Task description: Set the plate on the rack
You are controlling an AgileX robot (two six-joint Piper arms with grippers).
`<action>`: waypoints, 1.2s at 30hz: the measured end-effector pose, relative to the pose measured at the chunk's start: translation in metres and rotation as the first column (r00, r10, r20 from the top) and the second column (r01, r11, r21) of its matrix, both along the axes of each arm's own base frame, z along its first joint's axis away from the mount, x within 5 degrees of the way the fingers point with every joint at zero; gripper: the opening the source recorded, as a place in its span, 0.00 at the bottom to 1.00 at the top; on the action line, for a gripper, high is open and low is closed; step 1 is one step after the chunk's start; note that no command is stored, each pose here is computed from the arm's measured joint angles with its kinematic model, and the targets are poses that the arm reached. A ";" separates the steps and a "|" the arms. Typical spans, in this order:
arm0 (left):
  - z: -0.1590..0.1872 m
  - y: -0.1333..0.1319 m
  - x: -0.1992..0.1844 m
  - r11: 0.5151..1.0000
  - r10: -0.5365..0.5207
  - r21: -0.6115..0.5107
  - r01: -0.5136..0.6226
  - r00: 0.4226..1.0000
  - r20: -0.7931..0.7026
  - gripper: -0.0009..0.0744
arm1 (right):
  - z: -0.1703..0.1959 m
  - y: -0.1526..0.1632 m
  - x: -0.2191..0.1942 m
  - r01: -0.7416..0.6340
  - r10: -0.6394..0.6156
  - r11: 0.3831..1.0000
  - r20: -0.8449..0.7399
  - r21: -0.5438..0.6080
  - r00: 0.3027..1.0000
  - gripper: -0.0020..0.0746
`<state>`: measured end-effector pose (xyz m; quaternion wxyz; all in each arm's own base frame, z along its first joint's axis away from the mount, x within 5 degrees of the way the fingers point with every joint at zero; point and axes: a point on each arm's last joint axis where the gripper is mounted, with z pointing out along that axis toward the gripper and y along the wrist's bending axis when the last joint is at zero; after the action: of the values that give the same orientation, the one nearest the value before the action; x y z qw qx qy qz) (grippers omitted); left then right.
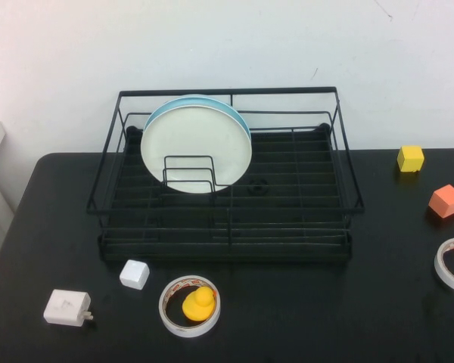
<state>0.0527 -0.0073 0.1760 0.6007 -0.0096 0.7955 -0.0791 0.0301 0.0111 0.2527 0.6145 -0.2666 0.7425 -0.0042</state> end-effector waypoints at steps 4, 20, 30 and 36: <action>0.000 0.000 0.000 1.000 -0.001 0.002 0.001 1.000 0.000 0.01 | -0.016 -0.003 0.010 0.153 -0.154 0.988 0.082 0.027 0.985 0.02; 0.000 0.000 0.000 1.000 -0.001 0.001 0.001 1.000 0.002 0.01 | -0.082 -0.016 0.021 0.427 -0.426 0.904 -0.083 -0.004 0.901 0.02; 0.000 0.000 0.000 1.000 -0.001 0.001 0.001 1.000 0.002 0.01 | -0.082 -0.015 0.021 0.427 -0.426 0.904 -0.091 -0.004 0.900 0.02; 0.000 0.000 0.000 1.000 -0.002 0.005 0.002 1.000 0.003 0.01 | -0.082 -0.015 0.021 0.427 -0.426 0.904 -0.091 -0.004 0.900 0.02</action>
<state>0.0526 -0.0074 0.1762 0.6016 -0.0073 0.7950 -0.0779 0.0511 -0.0043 0.1703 0.5670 -0.0927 0.8095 -0.1205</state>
